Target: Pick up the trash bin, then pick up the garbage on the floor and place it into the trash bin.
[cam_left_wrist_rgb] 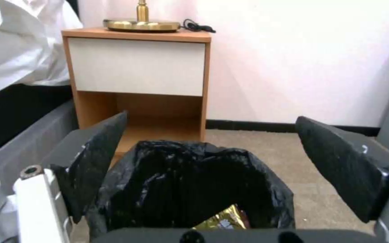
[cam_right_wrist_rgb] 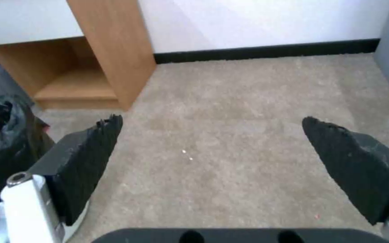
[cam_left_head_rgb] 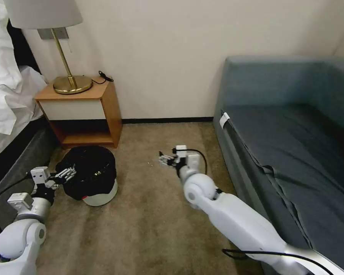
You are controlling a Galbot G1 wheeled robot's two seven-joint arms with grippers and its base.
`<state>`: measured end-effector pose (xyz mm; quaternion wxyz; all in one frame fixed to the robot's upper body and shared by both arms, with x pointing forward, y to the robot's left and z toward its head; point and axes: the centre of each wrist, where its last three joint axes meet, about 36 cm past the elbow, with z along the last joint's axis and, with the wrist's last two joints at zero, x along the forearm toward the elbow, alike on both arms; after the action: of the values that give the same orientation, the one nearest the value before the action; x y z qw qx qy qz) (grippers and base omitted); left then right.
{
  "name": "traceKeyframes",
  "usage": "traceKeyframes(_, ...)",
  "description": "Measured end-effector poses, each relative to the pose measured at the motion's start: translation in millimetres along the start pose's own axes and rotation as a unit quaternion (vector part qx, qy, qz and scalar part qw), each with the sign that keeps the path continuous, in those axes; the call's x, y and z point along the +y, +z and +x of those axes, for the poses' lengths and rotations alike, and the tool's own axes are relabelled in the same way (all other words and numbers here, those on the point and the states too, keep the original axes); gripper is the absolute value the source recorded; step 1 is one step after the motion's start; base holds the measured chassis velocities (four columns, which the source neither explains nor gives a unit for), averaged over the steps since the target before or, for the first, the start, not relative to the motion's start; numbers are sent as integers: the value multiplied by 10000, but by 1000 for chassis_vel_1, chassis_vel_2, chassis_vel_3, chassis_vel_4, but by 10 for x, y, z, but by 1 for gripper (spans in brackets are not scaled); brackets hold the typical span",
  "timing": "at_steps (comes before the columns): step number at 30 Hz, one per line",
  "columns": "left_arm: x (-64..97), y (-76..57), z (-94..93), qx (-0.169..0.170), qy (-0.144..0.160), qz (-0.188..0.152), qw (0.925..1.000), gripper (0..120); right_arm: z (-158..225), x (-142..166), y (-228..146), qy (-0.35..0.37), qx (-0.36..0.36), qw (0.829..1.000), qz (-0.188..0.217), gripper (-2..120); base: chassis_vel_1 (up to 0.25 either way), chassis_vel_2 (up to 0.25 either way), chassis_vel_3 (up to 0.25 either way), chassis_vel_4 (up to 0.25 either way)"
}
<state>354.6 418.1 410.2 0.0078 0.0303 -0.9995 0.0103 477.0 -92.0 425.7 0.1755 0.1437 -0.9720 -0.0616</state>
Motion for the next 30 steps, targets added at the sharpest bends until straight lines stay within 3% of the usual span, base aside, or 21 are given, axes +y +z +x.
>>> traceKeyframes(30, 8, 17, -4, 6, -32, 31, 10000, 100, -5, 19, -4, -43, -21, 10000, 6, 100, 0, 0, 0, 0)
